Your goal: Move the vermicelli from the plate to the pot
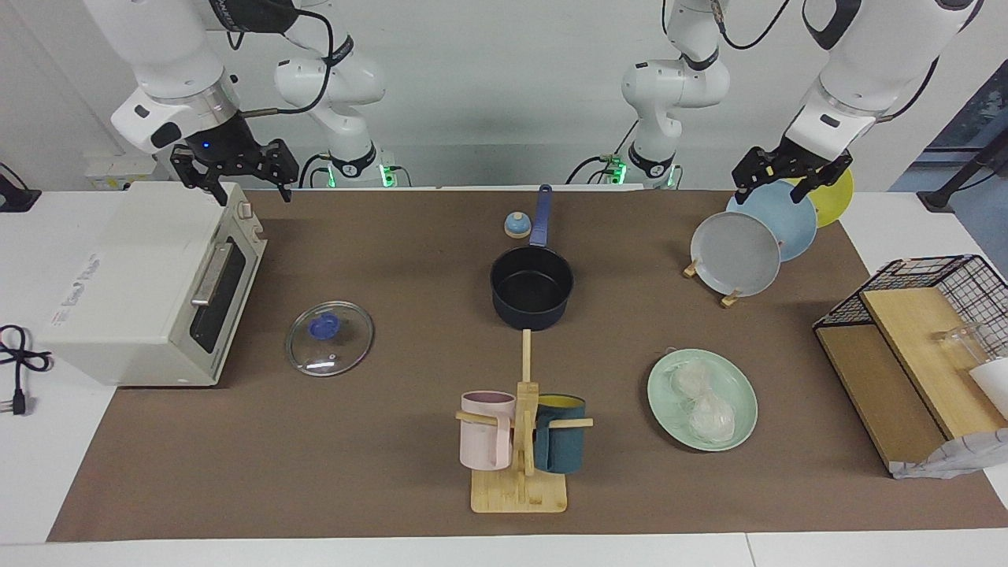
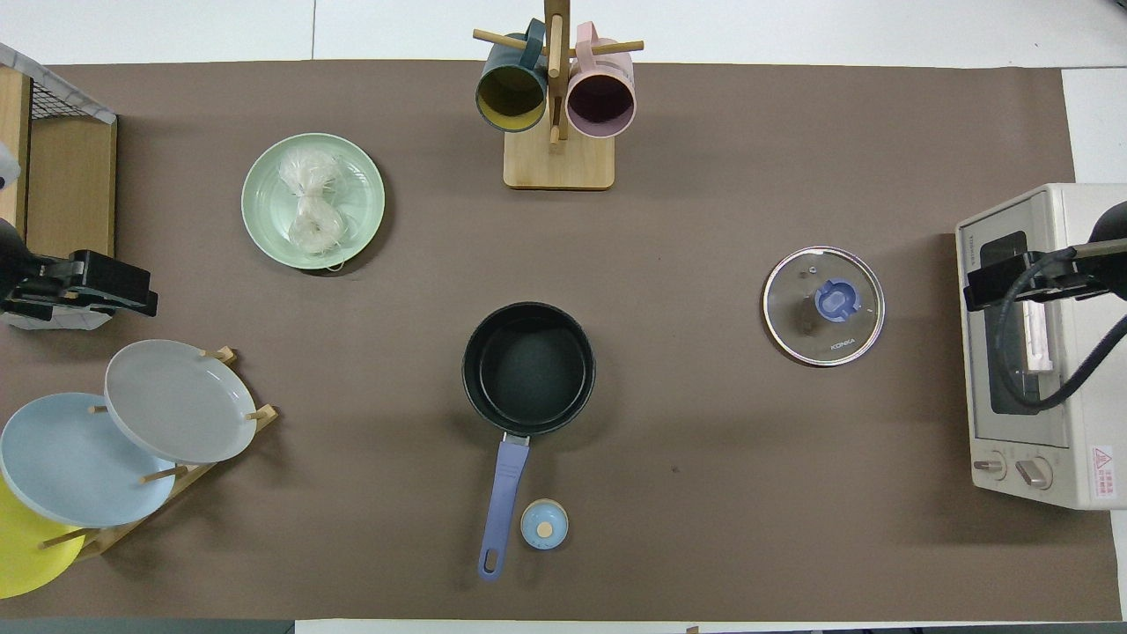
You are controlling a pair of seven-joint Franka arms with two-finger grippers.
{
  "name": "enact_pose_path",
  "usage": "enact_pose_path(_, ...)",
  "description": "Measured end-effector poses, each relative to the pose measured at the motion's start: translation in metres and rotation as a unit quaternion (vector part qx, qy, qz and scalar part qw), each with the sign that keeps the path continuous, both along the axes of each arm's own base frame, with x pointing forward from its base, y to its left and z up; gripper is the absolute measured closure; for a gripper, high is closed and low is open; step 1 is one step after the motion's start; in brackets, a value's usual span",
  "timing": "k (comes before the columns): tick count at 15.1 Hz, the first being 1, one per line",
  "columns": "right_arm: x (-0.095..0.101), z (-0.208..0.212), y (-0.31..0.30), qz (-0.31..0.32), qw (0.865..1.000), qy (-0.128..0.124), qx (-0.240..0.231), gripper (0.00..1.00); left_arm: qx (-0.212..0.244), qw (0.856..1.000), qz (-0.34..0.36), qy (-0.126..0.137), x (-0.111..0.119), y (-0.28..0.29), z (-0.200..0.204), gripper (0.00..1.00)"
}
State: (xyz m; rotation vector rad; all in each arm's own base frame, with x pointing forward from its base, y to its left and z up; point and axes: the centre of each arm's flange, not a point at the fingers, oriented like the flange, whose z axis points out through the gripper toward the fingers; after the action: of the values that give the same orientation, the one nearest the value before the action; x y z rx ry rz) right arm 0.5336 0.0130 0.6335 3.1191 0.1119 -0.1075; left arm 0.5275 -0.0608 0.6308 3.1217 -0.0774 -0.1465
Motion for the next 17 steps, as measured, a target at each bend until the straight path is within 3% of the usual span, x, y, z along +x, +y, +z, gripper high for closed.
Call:
enact_pose_path(9, 0.0000, 0.0000, 0.0003, 0.000, 1.000, 0.000, 0.000, 0.00, 0.000, 1.000, 0.000, -0.001, 0.0001, 0.0000, 0.0001, 0.00)
enact_pose_path(17, 0.0000, 0.0000, 0.0005, 0.000, 1.000, 0.000, 0.000, 0.00, -0.002, 1.000, -0.004, -0.021, 0.0055, -0.0051, 0.0020, 0.00)
